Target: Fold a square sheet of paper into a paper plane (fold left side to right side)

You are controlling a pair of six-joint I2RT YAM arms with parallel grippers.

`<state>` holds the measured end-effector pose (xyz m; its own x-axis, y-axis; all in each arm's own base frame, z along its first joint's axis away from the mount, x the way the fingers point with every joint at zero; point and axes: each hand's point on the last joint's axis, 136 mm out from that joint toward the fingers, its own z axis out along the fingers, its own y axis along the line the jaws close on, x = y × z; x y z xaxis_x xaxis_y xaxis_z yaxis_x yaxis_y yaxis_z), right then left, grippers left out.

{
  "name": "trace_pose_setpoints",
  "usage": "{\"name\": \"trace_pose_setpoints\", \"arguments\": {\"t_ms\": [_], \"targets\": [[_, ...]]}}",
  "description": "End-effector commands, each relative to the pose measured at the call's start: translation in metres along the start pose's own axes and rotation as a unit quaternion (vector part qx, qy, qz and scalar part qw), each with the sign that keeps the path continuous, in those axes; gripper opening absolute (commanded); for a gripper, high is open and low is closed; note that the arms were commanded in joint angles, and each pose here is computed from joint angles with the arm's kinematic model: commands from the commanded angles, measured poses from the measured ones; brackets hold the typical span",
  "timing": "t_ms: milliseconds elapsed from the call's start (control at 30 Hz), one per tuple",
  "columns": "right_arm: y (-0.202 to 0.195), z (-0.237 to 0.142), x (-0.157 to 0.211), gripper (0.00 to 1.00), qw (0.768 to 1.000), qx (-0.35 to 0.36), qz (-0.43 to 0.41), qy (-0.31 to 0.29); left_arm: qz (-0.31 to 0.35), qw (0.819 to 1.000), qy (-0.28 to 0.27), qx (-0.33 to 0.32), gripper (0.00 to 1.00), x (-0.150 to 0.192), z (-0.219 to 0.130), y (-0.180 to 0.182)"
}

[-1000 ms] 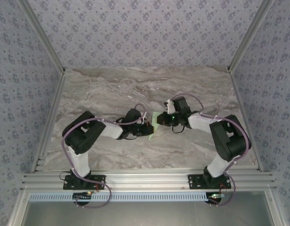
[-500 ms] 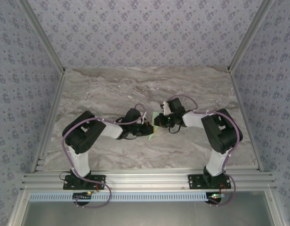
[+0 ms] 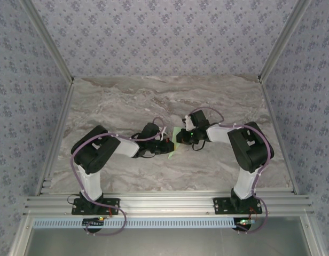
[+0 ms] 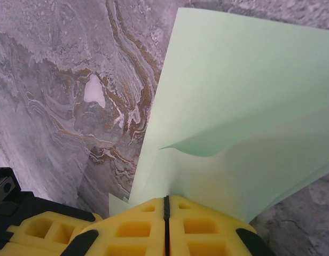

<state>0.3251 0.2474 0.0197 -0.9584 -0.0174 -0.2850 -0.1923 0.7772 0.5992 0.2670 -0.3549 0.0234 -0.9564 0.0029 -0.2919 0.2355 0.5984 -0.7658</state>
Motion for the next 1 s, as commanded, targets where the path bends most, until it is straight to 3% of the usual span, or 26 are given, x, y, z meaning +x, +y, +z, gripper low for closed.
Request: {"name": "trace_pose_setpoints", "arguments": {"t_ms": [0,400,800,967], "targets": [[-0.037,0.002,-0.008,0.09,0.998,0.054,0.013,-0.005,-0.046,0.994,0.044,-0.089,0.00,0.034,0.007,0.059],[-0.052,-0.001,-0.026,0.10,0.999,0.034,0.039,-0.007,-0.051,0.994,0.044,-0.087,0.00,0.036,0.009,0.062],[-0.052,0.006,-0.001,0.09,0.997,0.046,0.049,0.036,0.022,1.000,-0.008,-0.003,0.04,-0.008,-0.037,-0.035],[-0.051,0.006,-0.001,0.09,0.997,0.052,0.047,0.041,0.045,0.999,0.014,0.007,0.07,-0.007,-0.025,-0.058]]}}
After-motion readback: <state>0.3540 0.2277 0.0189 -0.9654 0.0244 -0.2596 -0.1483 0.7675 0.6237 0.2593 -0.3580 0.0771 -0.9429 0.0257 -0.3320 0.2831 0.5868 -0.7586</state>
